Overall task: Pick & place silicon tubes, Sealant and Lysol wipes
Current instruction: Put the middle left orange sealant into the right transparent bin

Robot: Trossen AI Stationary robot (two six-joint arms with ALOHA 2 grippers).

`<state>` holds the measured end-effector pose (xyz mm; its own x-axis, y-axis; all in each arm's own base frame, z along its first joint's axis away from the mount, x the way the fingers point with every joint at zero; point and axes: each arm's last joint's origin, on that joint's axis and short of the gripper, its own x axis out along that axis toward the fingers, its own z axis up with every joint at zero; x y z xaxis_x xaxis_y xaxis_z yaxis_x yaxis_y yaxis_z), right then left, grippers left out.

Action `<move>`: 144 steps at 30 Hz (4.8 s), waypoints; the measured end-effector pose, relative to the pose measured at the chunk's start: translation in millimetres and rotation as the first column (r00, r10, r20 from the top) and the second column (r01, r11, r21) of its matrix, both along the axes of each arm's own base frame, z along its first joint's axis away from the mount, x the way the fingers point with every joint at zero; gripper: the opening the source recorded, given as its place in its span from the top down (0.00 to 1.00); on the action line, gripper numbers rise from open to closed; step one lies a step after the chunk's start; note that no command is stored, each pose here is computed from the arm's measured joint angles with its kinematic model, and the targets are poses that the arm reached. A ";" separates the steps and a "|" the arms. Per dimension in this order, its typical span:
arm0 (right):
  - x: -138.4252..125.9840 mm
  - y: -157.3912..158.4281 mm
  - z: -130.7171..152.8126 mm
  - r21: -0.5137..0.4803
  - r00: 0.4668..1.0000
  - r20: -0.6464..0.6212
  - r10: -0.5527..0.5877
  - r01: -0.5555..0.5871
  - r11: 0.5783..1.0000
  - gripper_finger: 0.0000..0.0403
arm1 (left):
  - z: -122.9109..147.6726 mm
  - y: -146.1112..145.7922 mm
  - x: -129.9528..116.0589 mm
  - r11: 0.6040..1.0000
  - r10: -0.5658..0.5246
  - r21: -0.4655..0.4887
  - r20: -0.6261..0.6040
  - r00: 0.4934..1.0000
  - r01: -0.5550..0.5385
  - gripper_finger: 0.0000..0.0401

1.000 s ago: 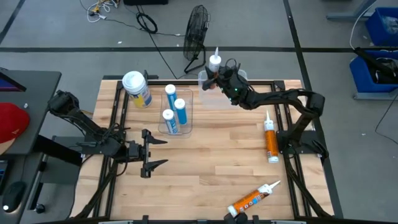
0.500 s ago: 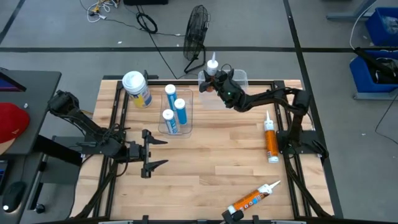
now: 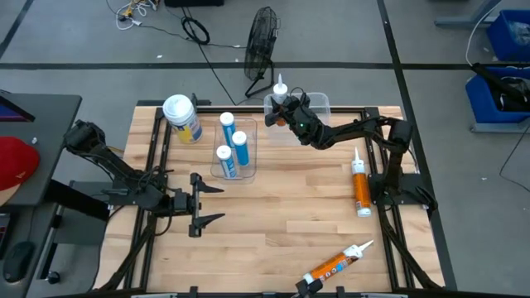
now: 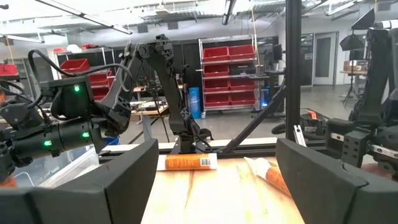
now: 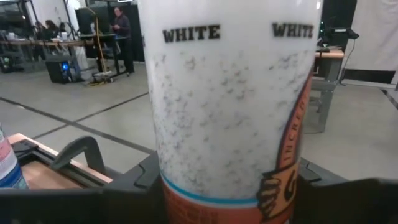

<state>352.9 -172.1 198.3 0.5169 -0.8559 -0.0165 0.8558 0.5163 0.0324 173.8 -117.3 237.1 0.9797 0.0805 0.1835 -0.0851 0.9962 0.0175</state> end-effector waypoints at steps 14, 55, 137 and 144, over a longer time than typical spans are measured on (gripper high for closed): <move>1.1 0.4 1.4 -0.015 0.999 0.008 0.034 -0.034 0.999 0.54 | -0.2 0.0 0.0 1.000 0.000 0.001 -0.001 1.000 0.000 0.18; -15.7 189.5 138.1 -0.181 0.278 0.211 0.937 -0.931 0.317 0.54 | 20.6 29.5 37.9 0.984 0.025 -0.175 -0.051 0.998 -0.034 0.08; 50.0 222.2 198.5 -0.166 0.188 0.021 0.982 -0.968 0.189 0.50 | 24.8 29.4 61.8 0.998 -0.018 -0.066 -0.211 0.977 0.004 0.43; 50.4 221.7 197.3 -0.159 0.212 0.012 0.977 -0.965 0.211 0.50 | 23.2 29.2 61.7 0.997 -0.024 -0.075 -0.225 0.974 0.007 0.37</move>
